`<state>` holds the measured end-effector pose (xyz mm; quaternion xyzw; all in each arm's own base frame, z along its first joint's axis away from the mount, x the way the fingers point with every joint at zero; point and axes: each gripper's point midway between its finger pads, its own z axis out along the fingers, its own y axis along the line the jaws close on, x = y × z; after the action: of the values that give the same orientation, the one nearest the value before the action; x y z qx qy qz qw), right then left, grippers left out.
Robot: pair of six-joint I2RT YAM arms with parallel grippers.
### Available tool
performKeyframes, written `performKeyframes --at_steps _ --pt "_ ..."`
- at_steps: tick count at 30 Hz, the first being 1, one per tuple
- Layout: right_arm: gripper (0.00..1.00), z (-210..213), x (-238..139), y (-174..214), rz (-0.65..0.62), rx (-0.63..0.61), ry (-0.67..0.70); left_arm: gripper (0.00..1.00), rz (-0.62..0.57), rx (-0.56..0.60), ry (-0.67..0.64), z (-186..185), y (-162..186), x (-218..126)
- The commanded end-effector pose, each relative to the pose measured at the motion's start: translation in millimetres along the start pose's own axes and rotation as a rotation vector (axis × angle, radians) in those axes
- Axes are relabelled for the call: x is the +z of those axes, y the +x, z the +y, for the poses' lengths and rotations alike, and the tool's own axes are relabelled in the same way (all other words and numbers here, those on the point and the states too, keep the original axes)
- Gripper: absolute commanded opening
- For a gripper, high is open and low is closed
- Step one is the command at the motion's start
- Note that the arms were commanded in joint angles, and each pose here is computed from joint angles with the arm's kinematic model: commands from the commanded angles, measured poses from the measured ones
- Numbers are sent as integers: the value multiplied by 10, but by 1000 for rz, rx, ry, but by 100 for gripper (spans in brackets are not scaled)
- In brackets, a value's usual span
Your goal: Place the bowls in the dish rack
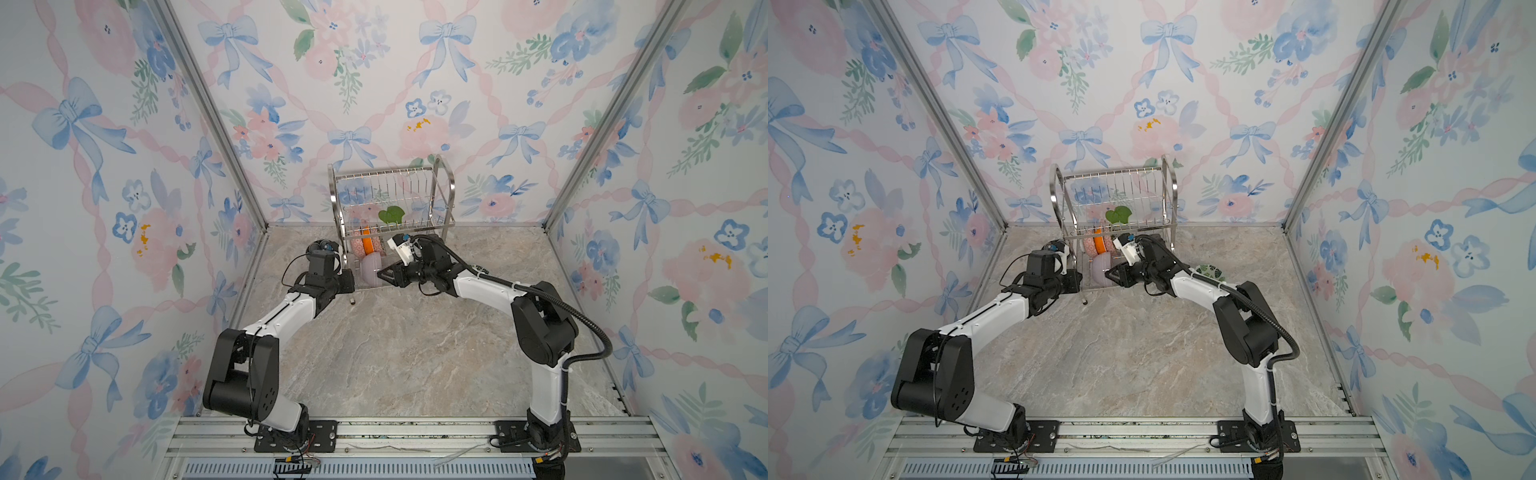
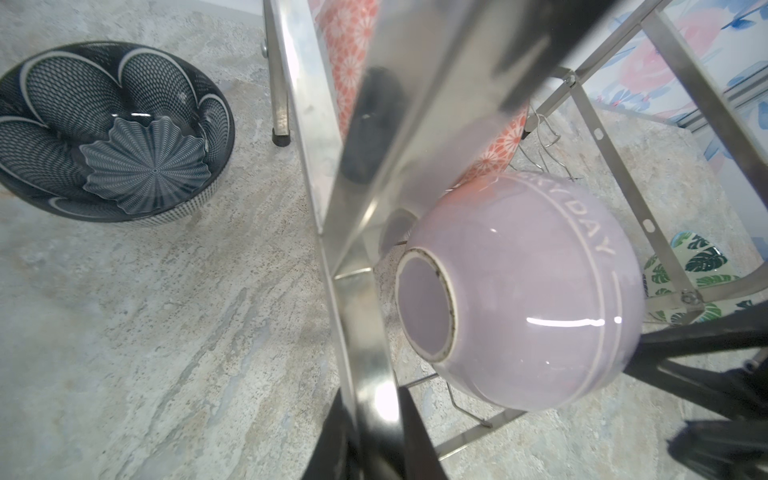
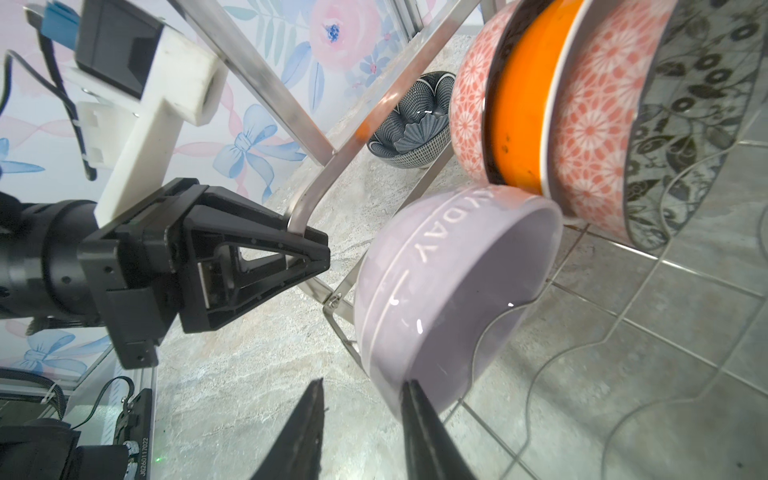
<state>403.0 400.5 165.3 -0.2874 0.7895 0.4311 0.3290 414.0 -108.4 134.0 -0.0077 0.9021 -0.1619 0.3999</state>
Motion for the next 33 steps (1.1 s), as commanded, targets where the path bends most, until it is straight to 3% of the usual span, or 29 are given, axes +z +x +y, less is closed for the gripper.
performKeyframes --at_steps 1,16,26,33 --pt "35 94 -153 -190 -20 -26 6 11 -15 -70 18 -14 -94 -74" --pt "39 112 -285 -193 -53 -21 27 15 -20 -61 25 -30 -113 -95" --pt "48 -78 -320 -252 -171 105 92 19 -23 -48 38 -65 -134 -109" --pt "42 -172 -178 -368 -245 162 103 20 -21 -32 37 -97 -122 -116"
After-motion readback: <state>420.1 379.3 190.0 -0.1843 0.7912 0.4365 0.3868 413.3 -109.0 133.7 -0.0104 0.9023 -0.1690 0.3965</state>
